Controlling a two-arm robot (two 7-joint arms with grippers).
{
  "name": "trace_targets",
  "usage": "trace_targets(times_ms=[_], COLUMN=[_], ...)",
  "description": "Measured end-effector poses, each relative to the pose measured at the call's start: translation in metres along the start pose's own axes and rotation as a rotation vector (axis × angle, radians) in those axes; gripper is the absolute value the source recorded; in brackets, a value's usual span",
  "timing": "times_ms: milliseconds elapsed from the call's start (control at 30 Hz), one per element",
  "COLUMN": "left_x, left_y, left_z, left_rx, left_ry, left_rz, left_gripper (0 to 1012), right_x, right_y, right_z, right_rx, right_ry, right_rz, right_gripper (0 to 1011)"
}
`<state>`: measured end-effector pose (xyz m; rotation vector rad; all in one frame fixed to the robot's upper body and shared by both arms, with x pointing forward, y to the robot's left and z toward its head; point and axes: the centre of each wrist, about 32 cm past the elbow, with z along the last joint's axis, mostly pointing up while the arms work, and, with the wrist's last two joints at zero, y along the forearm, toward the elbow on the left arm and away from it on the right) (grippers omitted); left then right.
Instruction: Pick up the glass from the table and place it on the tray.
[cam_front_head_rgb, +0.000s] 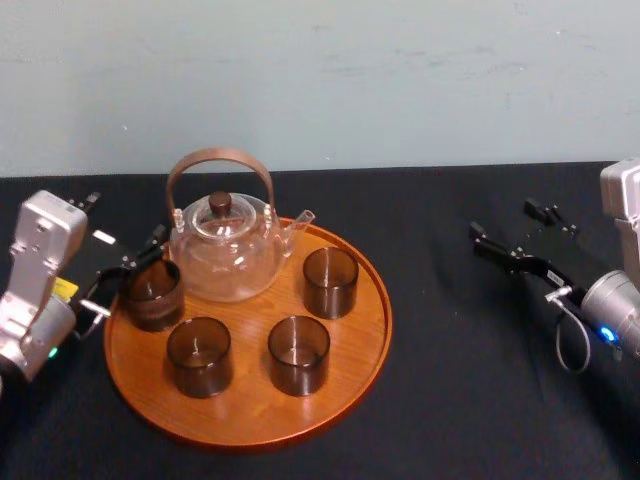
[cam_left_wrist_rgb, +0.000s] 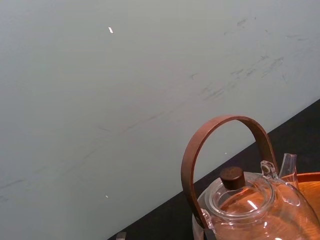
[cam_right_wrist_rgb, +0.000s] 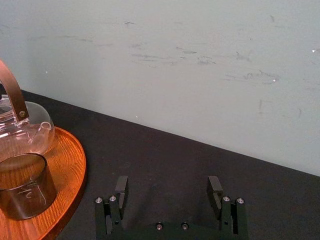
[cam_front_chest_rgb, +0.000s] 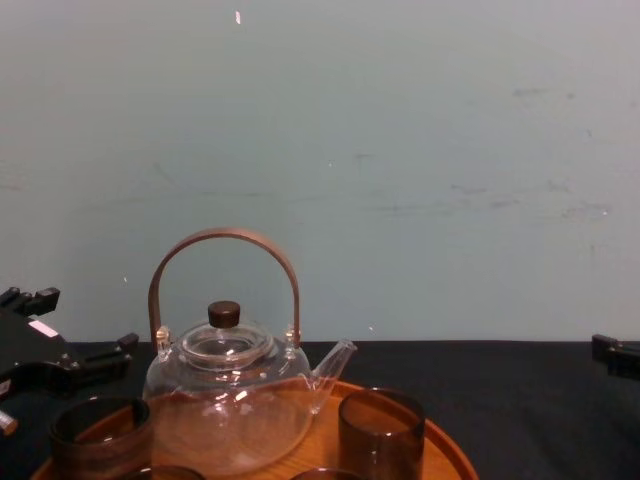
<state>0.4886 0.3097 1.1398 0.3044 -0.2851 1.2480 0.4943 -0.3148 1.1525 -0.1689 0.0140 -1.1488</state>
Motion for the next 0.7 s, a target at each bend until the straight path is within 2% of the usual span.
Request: trace_targets(times_ms=[700], left_x=[0.0], left_y=[0.0], left_z=[0.0], left_rx=[0.0], left_ry=[0.0], left_rz=[0.0], left_gripper=[1001], right_x=[-0.0002], right_y=[0.0006], right_z=[0.0009], right_rx=[0.0], right_ry=[-0.001], right_rz=[0.008], right_gripper=[1002])
